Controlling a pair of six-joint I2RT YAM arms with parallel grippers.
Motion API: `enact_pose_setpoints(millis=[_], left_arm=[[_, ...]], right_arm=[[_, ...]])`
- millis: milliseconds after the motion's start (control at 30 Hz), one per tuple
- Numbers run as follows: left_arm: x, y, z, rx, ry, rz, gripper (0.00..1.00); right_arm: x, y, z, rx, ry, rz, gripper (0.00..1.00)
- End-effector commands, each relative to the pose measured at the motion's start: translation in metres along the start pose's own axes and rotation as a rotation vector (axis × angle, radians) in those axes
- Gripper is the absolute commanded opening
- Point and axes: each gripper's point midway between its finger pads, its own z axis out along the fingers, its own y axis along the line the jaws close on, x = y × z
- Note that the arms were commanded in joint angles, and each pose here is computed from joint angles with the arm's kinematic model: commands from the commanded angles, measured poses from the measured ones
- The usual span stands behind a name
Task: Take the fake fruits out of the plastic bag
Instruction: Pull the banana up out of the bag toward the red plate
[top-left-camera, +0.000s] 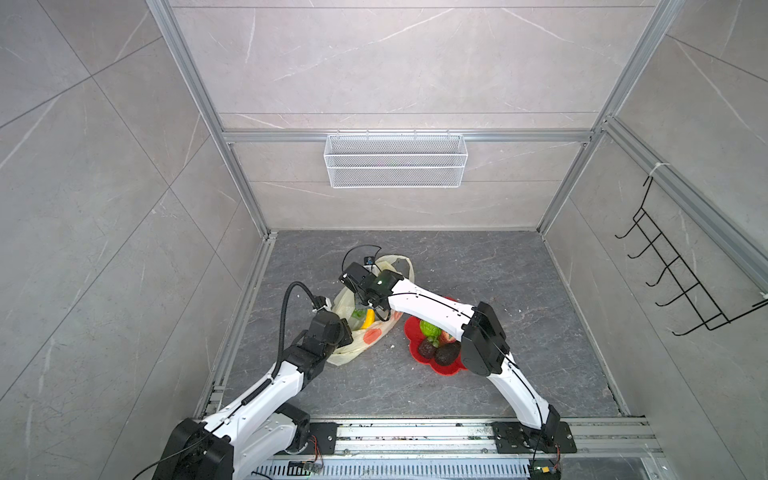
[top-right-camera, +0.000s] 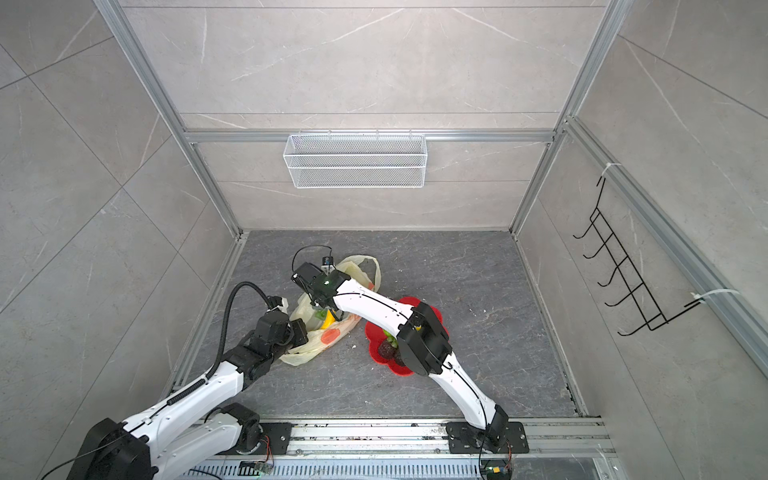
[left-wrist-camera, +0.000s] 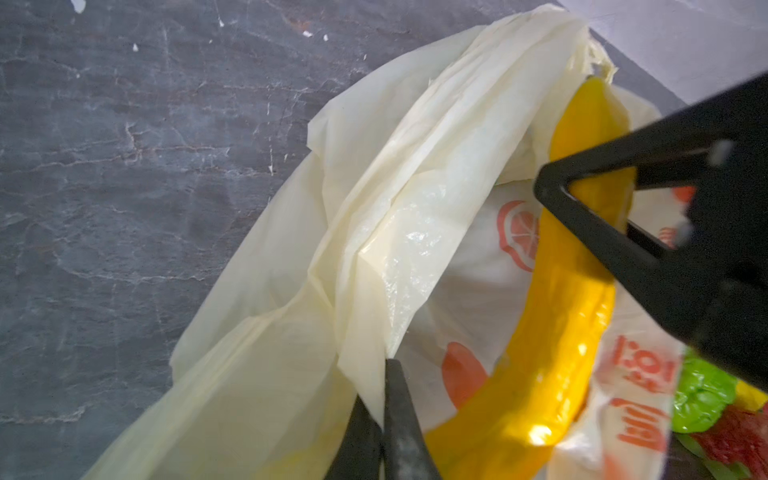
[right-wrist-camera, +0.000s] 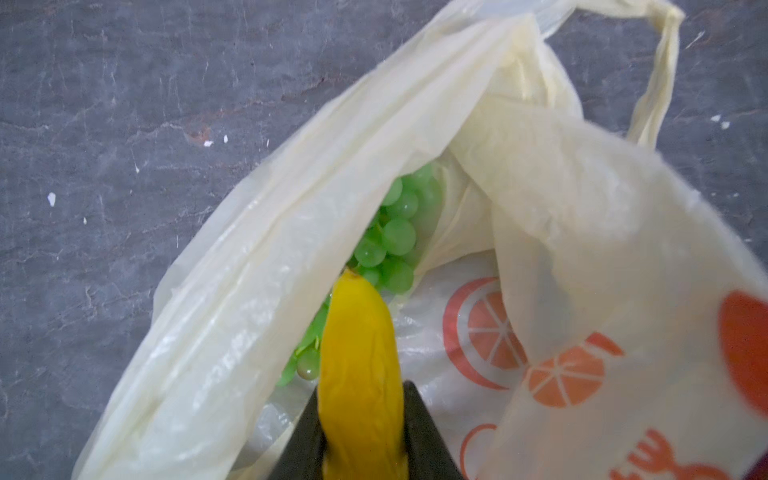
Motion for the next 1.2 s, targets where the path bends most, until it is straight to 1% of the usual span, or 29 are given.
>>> enact_pose_setpoints(millis=[0,133,267,433,567,667,800,900,1033,1167], left_arm=[[-0.005,-0.007,-0.004,0.024,-0.015,0.040,0.03],[0.001,0.002,-0.001,-0.017,0.004,0.042,0.03],[0.002,0.005,0.002,-0.035,0.008,0.056,0.03],[-0.003,0.004,0.005,-0.052,0.002,0.084,0.03],[-0.013,0.009,0.002,-0.098,-0.029,0.105,0.03],[-0.022,0.013,0.004,-0.109,-0.047,0.102,0.04],[-0.028,0.017,0.011,-0.117,-0.038,0.087,0.03],[-0.036,0.017,0.014,-0.122,-0.037,0.092,0.03],[-0.051,0.013,0.015,-0.120,-0.056,0.118,0.03],[-0.056,0.014,0.018,-0.128,-0.062,0.136,0.03]], right_arm=[[-0.015,-0.019,0.002,0.102,-0.058,-0.019,0.26],[-0.027,-0.034,-0.001,0.135,-0.075,-0.010,0.26],[-0.037,-0.046,-0.006,0.141,-0.090,0.011,0.26],[-0.048,-0.055,-0.018,0.130,-0.110,0.021,0.26],[-0.051,-0.063,-0.030,0.135,-0.113,0.005,0.26],[-0.049,-0.069,-0.041,0.112,-0.111,-0.004,0.26],[-0.045,-0.081,-0.060,0.062,-0.089,0.010,0.26],[-0.040,-0.093,-0.080,0.016,-0.077,0.028,0.26],[-0.028,-0.119,-0.104,-0.033,-0.050,0.058,0.26],[-0.011,-0.153,-0.121,-0.023,-0.030,0.088,0.26]])
